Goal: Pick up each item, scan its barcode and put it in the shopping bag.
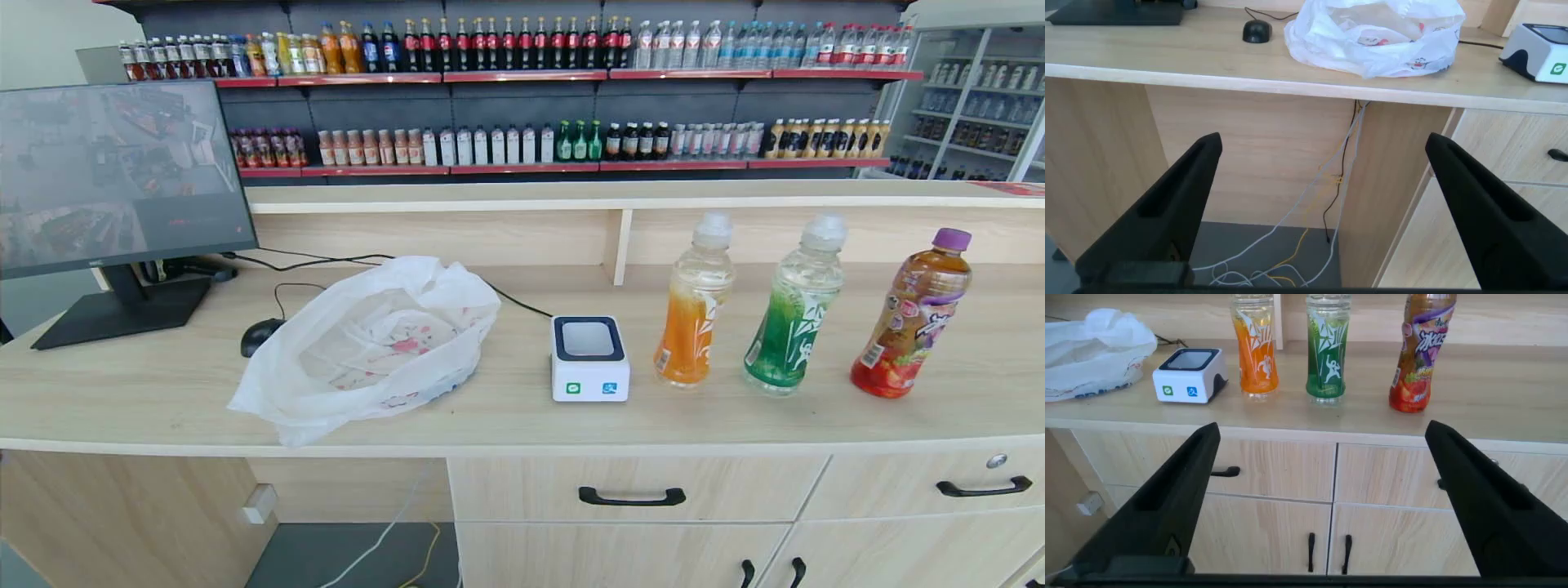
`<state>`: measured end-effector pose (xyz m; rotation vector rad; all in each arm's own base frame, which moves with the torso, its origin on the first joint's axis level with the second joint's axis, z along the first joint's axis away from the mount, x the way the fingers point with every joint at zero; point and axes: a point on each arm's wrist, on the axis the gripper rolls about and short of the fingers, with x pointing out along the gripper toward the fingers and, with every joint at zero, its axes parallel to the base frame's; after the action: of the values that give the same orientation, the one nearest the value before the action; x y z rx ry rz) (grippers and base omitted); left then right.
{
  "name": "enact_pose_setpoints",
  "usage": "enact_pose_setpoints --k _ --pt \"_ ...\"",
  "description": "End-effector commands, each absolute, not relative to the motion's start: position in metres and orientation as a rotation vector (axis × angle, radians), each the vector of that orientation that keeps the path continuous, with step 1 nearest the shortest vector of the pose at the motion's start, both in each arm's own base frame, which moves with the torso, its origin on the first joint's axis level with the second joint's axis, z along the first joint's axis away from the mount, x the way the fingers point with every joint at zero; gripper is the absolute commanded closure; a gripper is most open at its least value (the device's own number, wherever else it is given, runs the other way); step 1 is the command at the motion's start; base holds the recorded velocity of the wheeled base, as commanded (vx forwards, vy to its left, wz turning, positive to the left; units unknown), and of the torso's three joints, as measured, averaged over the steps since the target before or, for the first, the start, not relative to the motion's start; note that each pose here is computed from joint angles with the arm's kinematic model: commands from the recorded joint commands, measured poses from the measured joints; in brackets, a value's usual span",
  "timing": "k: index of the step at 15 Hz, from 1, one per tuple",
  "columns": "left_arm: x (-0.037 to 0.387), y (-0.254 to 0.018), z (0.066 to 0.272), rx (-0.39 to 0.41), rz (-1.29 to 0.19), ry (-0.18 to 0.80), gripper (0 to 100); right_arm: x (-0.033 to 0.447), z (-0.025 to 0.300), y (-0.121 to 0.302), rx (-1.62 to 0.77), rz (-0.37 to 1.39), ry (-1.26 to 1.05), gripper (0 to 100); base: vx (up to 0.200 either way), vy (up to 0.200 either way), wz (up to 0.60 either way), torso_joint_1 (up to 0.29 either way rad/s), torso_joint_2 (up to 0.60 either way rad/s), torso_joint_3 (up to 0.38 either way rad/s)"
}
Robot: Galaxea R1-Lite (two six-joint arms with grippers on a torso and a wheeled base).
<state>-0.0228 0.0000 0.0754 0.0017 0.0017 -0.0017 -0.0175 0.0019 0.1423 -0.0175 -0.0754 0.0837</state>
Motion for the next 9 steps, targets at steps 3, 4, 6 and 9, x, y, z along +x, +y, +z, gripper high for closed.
enact_pose_setpoints --k 3,4,6,9 --pt "-0.023 0.000 0.076 0.002 -0.002 0.000 0 0.011 0.163 0.002 -0.012 0.106 0.062 0 0.000 0.000 0.00 0.000 0.00 0.000" --pt "-0.023 0.000 0.076 0.002 -0.002 0.000 0 0.019 0.169 0.002 -0.014 0.114 0.079 0 0.000 0.000 0.00 0.000 0.00 0.000" --pt "-0.023 0.000 0.075 0.002 0.000 0.002 0 0.038 0.178 0.005 -0.019 0.160 0.092 0 0.000 0.000 0.00 0.000 0.00 0.000" --pt "-0.023 0.000 0.075 0.002 0.000 0.002 0 0.068 0.192 0.007 -0.048 0.164 0.114 0 0.000 0.000 0.00 0.000 0.00 0.000"
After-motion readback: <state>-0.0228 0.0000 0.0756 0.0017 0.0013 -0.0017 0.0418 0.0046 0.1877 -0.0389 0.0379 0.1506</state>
